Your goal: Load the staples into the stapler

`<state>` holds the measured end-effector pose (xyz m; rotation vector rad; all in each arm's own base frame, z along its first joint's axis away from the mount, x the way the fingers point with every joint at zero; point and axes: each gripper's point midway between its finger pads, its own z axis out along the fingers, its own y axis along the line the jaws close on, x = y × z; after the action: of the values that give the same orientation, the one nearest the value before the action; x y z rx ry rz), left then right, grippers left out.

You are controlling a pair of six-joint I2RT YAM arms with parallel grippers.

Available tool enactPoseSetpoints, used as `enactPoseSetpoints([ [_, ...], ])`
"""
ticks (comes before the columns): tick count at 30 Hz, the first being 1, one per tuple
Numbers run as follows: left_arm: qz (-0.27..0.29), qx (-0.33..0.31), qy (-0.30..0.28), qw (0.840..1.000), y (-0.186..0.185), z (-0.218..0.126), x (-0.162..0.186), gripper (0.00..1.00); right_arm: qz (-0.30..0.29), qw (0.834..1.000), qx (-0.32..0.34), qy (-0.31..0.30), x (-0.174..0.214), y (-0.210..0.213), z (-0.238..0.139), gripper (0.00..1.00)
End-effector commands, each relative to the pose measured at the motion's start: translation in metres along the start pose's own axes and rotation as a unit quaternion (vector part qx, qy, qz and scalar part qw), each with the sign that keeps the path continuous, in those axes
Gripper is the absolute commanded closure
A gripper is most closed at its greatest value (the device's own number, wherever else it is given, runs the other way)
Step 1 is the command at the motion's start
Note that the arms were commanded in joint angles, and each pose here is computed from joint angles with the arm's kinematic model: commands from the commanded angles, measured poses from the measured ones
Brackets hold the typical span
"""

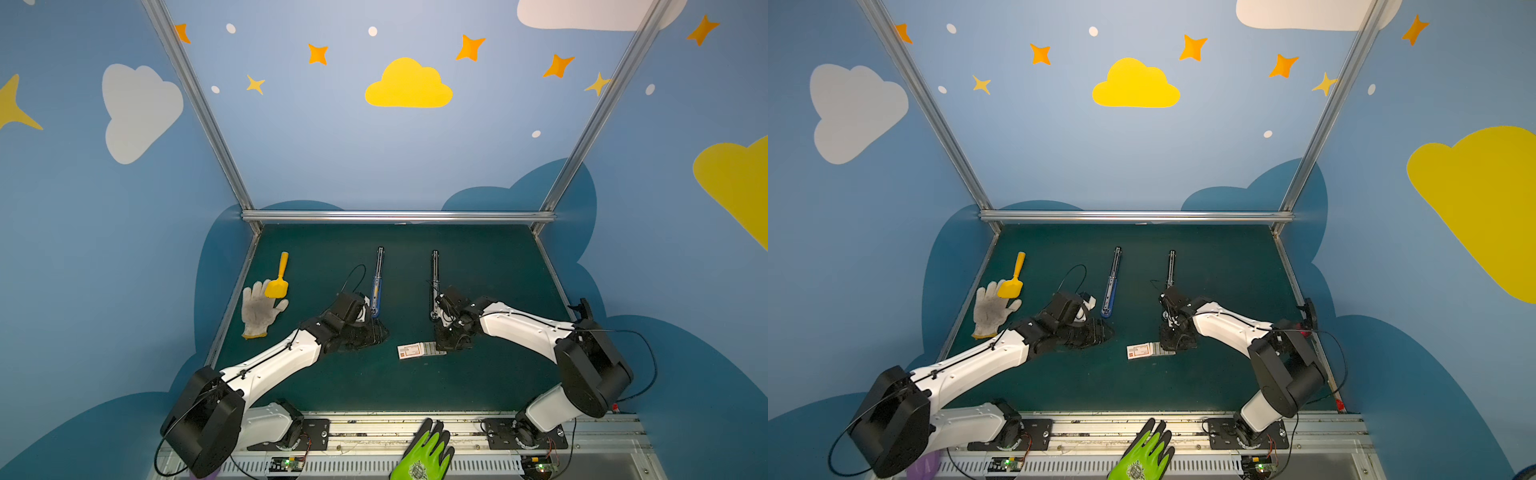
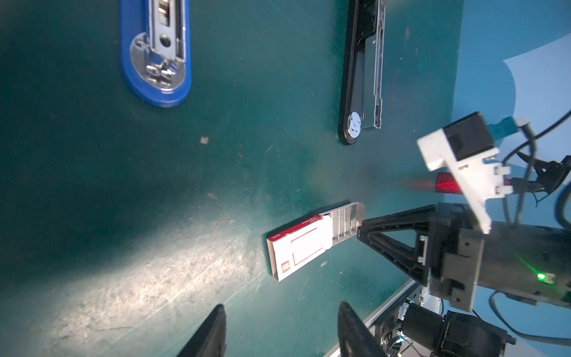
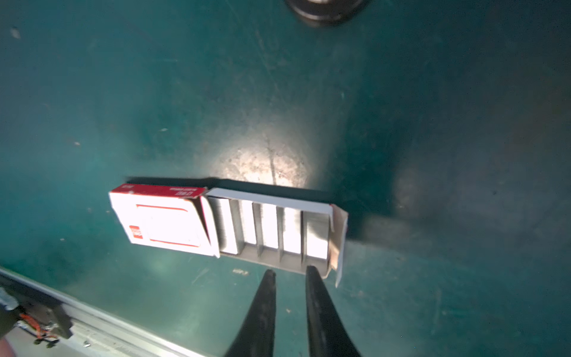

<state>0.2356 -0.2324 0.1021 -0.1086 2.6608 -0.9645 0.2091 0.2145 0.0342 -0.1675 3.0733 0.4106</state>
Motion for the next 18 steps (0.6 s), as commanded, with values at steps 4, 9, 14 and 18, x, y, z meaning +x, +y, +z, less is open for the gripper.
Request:
enactPoseSetpoints([
  [4, 0.0, 0.005, 0.009, 1.0, -0.001, 0.005, 0.0, 0.42, 0.015, 1.0, 0.025, -0.002, -0.005, -0.007, 0.005, 0.79],
  [9, -0.001, 0.004, 0.013, 1.0, -0.001, 0.008, 0.0, 0.43, 0.022, 0.999, 0.031, 0.001, -0.005, -0.012, 0.007, 0.79],
  [14, 0.0, 0.002, 0.016, 1.0, 0.0, 0.011, 0.001, 0.43, 0.024, 0.999, 0.033, -0.001, -0.009, -0.013, 0.008, 0.83],
  [18, 0.0, 0.001, 0.019, 1.0, 0.001, 0.013, 0.001, 0.43, 0.022, 0.999, 0.044, 0.001, -0.011, -0.015, 0.009, 0.86],
])
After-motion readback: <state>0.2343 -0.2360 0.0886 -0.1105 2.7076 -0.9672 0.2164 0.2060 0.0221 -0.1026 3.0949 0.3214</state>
